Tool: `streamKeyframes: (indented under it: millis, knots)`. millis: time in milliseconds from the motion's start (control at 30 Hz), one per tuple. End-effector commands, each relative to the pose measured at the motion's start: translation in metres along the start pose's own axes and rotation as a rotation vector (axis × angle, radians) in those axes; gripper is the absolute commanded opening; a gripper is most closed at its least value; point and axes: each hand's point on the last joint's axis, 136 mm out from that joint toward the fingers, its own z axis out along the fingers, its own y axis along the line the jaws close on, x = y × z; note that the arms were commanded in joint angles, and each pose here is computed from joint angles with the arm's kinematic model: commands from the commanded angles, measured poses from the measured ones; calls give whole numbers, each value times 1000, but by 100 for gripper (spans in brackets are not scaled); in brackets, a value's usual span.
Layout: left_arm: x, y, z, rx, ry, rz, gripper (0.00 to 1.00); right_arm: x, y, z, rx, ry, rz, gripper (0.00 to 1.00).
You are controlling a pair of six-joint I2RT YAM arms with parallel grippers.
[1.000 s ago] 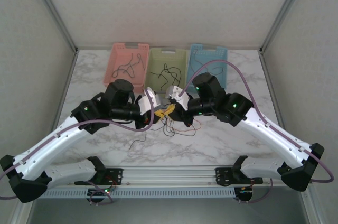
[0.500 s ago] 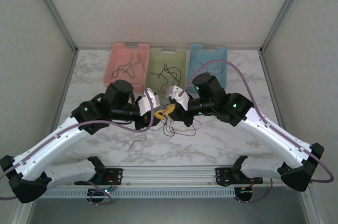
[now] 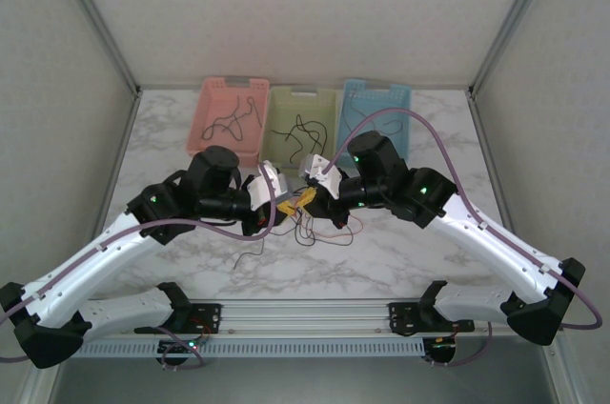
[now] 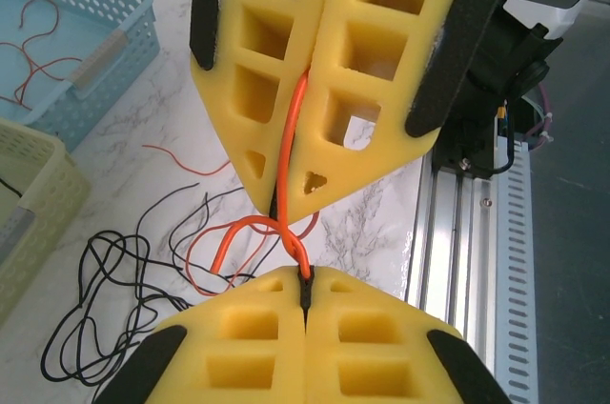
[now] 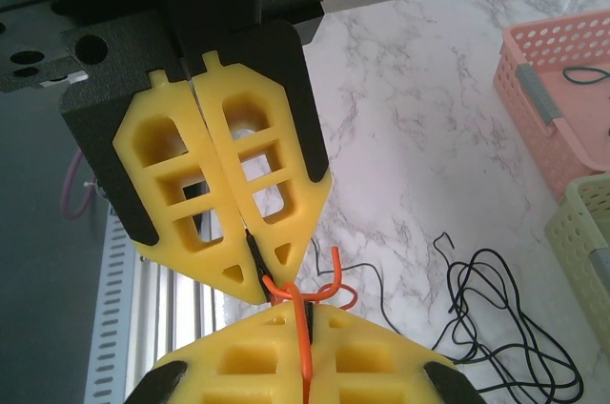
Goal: Untangle the cables
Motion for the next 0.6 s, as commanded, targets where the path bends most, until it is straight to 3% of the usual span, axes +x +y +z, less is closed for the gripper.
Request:
streamKeyframes:
  millis: [0,300,567]
  knots:
    - [2,-2,-4,0,-7,1,0,-8,1,-8,11,-32,-9,0]
    - [12,-3,-13,-29,0,-27,0,1,-26,-16,153,-34,43,0]
    - [11,-8,-36,-82,-79,-29,0,23,-69,-32,330,-32,177,0]
